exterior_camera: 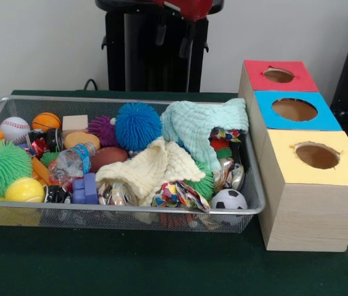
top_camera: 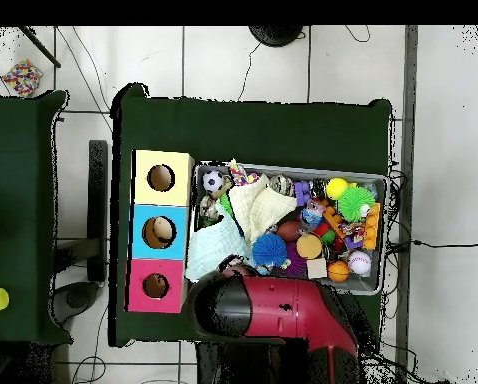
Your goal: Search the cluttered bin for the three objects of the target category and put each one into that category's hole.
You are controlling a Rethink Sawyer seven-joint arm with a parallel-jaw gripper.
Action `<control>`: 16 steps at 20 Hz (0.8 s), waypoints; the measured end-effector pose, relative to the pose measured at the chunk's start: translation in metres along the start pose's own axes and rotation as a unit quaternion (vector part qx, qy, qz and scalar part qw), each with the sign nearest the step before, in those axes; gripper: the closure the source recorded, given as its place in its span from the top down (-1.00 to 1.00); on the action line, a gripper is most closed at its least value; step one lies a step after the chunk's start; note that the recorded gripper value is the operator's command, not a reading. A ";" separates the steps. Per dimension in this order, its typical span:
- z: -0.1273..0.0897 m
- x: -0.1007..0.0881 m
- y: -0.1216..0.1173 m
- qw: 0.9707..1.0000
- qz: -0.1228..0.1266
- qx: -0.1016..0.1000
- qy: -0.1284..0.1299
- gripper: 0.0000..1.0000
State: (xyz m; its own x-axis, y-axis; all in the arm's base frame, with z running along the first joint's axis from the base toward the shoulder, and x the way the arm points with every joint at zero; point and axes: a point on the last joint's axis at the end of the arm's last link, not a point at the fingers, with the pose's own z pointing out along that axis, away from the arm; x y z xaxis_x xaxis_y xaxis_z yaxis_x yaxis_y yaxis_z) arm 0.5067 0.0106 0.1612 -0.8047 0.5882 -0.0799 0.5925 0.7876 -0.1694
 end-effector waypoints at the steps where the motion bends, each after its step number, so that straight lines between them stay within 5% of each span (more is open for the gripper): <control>1: 0.003 0.004 -0.002 1.000 -0.006 0.000 -0.001 1.00; 8: 0.034 0.020 -0.020 0.997 -0.069 0.011 -0.025 1.00; 16: 0.082 0.040 -0.020 0.992 -0.125 0.009 -0.020 1.00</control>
State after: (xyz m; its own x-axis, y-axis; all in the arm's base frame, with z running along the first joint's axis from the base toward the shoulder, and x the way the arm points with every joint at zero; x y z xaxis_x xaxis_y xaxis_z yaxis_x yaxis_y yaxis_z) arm 0.4596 0.0030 0.0812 -0.9272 0.3676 -0.0719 0.3744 0.9042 -0.2055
